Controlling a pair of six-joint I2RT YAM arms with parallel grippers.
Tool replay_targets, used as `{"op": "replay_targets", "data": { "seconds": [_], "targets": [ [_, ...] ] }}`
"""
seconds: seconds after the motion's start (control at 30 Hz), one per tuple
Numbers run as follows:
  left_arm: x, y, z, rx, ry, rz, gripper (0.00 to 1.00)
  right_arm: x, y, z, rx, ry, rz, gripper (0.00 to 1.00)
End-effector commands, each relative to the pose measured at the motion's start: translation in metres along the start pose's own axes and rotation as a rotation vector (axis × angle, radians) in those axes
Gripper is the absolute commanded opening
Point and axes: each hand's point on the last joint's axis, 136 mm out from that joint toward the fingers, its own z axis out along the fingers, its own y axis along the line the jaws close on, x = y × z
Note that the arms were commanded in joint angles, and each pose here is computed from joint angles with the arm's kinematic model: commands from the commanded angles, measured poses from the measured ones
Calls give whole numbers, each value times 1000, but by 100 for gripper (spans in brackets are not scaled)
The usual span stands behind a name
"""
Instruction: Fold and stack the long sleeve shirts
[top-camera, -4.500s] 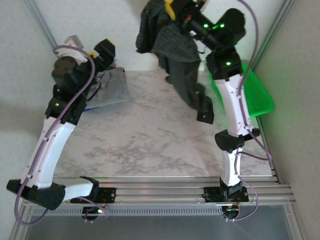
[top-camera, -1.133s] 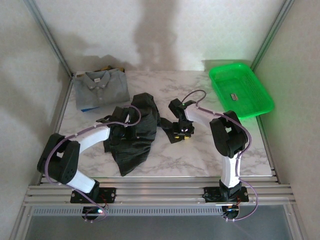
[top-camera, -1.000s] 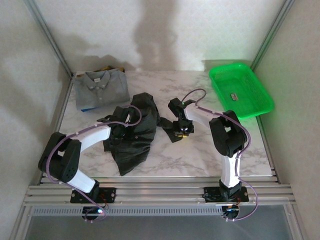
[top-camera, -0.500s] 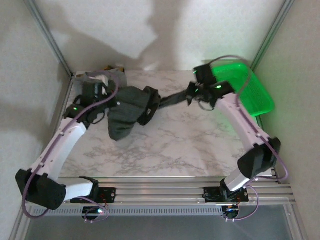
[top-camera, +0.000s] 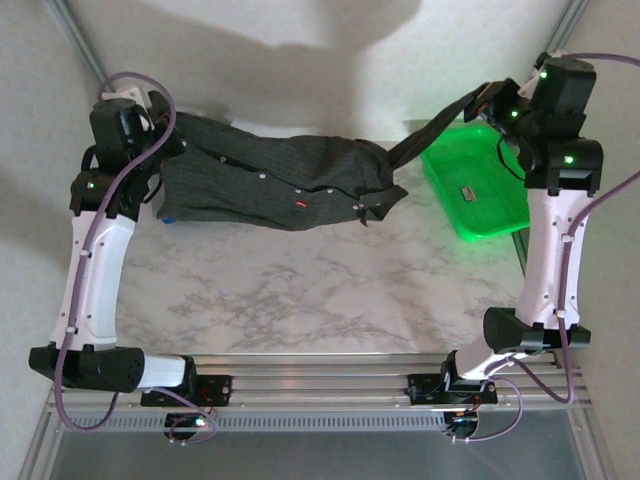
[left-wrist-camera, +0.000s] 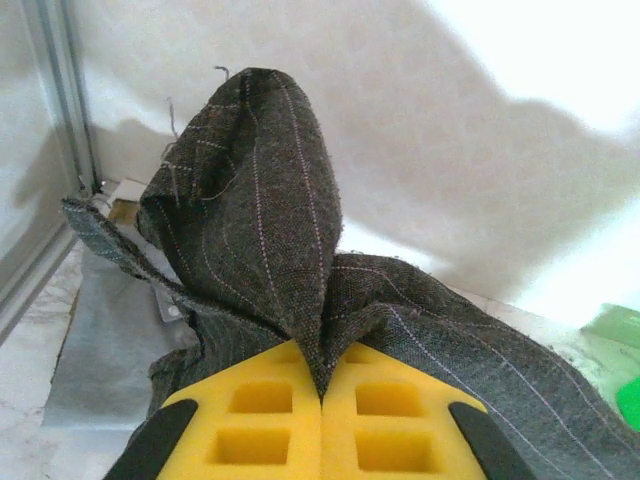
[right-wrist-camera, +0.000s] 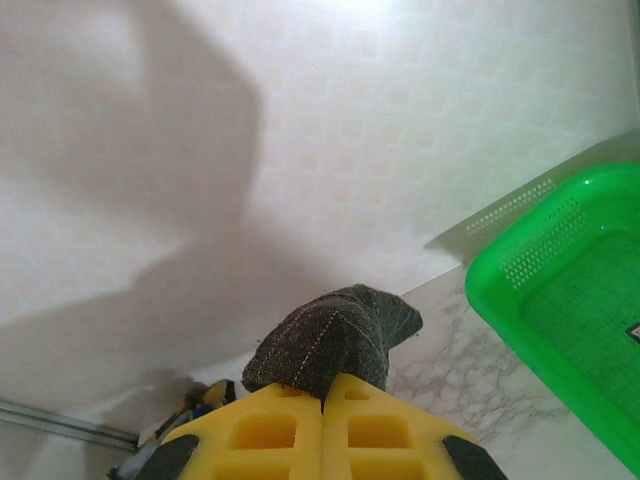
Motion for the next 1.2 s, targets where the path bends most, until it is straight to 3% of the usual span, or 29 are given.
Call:
{"op": "replay_targets", "data": {
  "seconds": [0.0, 0.1, 0.23, 0.4, 0.5, 0.63, 0.73, 0.77, 0.8, 0.87, 1.07, 1.17],
  "targets": [
    [-15, -1, -11, 17, -44, 0, 2, 1, 15, -10, -121, 32, 17, 0],
    [-1, -2, -12, 51, -28, -40, 2, 20, 12, -15, -143, 84, 14, 0],
    [60, 1, -16, 123, 62, -156, 3, 72, -4, -25, -175, 185, 49, 0],
    [191, 48, -27, 26, 247, -294, 4, 135, -37, -55, -143, 274, 37, 0],
    [257, 82, -41, -75, 337, -355, 4, 137, -31, -73, -177, 259, 1, 0],
    [312, 110, -55, -174, 387, -487, 8, 116, 10, -101, -352, 201, -28, 0],
    [309, 125, -63, -266, 346, -552, 9, 99, 46, -130, -510, 156, -50, 0],
    [309, 129, -64, -296, 339, -572, 15, 97, 56, -139, -562, 156, -56, 0],
    [310, 130, -63, -309, 343, -582, 34, 99, 62, -147, -594, 168, -54, 0],
    [310, 128, -60, -316, 359, -598, 54, 109, 58, -153, -582, 207, -43, 0],
    [270, 114, -57, -279, 289, -612, 78, 168, -23, -158, -272, 213, 14, 0],
    [248, 102, -55, -234, 265, -598, 81, 206, -91, -151, 15, 248, 107, 0]
  ]
}}
